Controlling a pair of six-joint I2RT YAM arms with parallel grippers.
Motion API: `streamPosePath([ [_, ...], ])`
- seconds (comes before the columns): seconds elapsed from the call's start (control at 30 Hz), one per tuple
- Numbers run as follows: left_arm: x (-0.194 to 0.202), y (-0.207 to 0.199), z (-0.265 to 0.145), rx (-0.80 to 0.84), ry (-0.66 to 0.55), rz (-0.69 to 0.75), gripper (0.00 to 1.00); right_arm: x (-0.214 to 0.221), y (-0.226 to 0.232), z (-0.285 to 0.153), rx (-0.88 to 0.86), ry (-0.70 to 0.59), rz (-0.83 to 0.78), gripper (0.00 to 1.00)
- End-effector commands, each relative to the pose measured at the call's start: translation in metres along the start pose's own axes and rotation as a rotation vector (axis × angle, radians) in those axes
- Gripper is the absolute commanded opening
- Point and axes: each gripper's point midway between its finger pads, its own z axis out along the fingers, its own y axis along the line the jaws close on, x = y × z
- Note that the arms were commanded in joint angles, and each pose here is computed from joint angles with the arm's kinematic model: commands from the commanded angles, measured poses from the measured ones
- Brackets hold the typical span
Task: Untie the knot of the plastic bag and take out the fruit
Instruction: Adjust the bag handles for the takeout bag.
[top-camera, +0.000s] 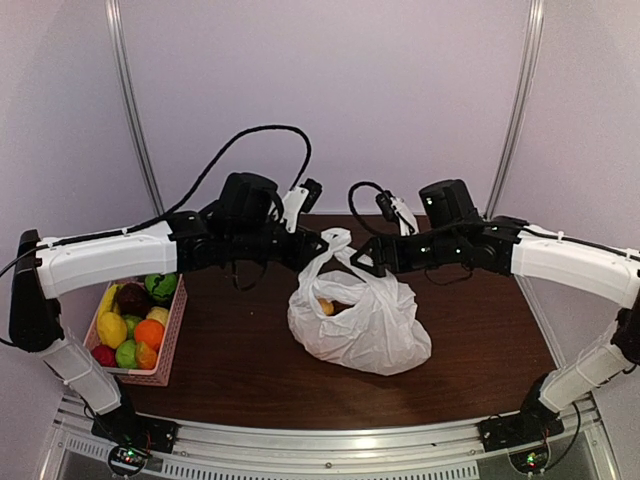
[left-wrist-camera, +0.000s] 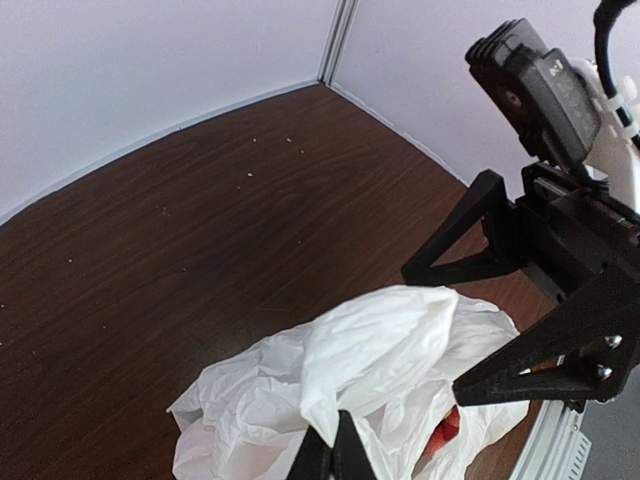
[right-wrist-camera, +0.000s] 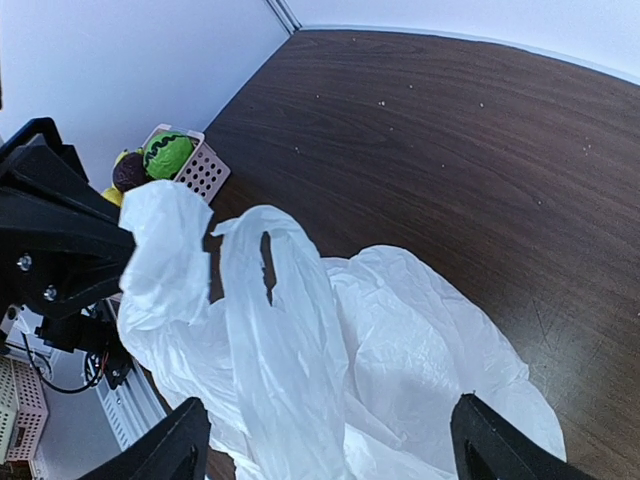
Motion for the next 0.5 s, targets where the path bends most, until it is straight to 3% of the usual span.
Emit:
streamPosePath([
  [0.0,-0.013,0.003,-0.008,0.021,-0.052,-0.029,0.0,0.001,-0.008,0.013,0.044,0.019,-0.005,0.83],
  [0.17,-0.013,0.008,-0.01,0.023,-0.058,-0.048,0.0,0.008,-0.011,0.023,0.045,0.045,0.003,0.7],
  [0.2,-0.013,0.009,-0.01,0.024,-0.057,-0.05,0.0,0.008,-0.012,0.024,0.048,0.048,0.005,0.64],
  [0.33,-0.014,0.016,-0.01,0.014,-0.057,-0.063,0.0,-0.007,-0.009,0.017,0.056,-0.007,0.009,0.23],
  [0.47,-0.045,0.036,-0.03,-0.037,-0.109,-0.058,0.0,-0.065,-0.012,-0.026,0.159,-0.129,-0.048,0.0],
])
